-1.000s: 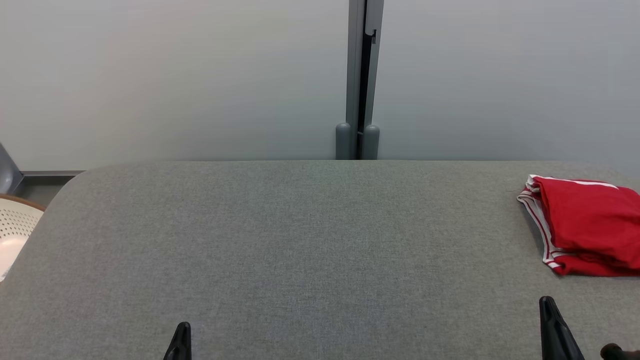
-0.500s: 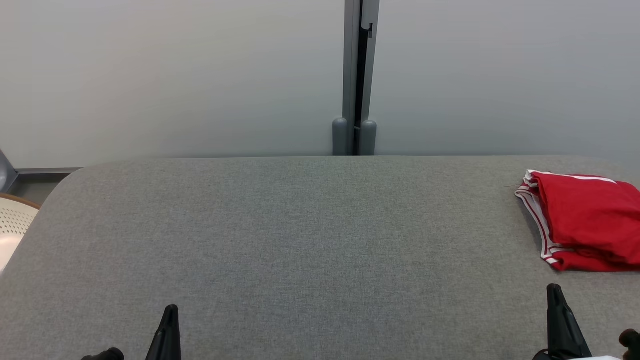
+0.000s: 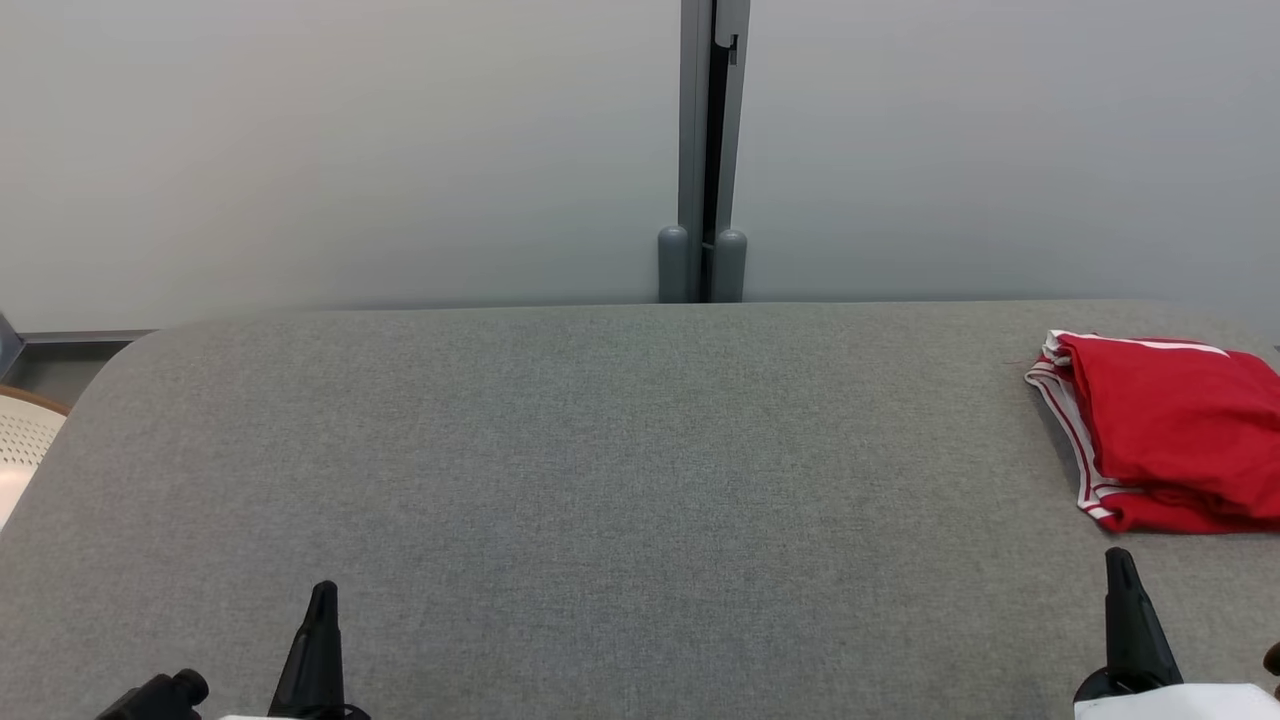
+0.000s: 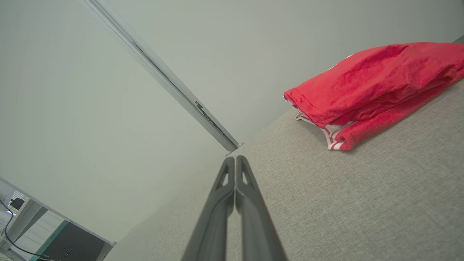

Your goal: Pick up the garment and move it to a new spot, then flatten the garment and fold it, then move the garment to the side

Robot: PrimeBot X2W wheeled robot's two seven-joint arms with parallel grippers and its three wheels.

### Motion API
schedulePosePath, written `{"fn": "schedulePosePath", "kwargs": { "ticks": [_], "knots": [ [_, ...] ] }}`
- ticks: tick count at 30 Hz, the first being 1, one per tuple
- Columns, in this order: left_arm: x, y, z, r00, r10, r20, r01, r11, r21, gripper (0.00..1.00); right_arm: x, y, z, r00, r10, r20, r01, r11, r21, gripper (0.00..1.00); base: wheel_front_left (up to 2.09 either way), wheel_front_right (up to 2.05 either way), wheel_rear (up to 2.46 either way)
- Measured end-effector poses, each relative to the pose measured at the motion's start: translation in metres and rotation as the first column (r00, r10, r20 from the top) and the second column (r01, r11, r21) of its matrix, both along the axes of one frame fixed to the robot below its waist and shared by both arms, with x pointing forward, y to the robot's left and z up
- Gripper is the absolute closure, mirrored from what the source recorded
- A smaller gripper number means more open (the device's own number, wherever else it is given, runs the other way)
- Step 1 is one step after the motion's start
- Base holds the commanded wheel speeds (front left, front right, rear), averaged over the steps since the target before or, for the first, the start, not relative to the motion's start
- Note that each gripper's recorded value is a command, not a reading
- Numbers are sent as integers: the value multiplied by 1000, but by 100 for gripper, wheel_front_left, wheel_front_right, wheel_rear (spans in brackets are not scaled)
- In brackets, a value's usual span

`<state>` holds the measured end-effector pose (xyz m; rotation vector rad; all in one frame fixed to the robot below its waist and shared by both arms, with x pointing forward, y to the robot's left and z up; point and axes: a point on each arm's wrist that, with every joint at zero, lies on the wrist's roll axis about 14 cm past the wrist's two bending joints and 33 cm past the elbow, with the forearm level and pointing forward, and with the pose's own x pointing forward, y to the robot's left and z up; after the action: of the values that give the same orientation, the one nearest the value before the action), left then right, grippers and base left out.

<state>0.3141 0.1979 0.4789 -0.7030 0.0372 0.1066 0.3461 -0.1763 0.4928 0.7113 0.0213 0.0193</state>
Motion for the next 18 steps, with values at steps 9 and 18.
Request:
{"fn": "schedulePosePath", "kwargs": {
  "ticks": [9, 18],
  "knots": [
    [9, 1, 2, 1000, 2, 3, -1, 993, -122, 100, 6, -3, 2, 1000, -12, -8, 13, 993, 120, 100, 0, 0, 0],
    [17, 2, 3, 1000, 3, 5, -2, 975, -222, 100, 11, -5, 3, 1000, -15, -18, 18, 976, 217, 100, 0, 0, 0]
  ]
}}
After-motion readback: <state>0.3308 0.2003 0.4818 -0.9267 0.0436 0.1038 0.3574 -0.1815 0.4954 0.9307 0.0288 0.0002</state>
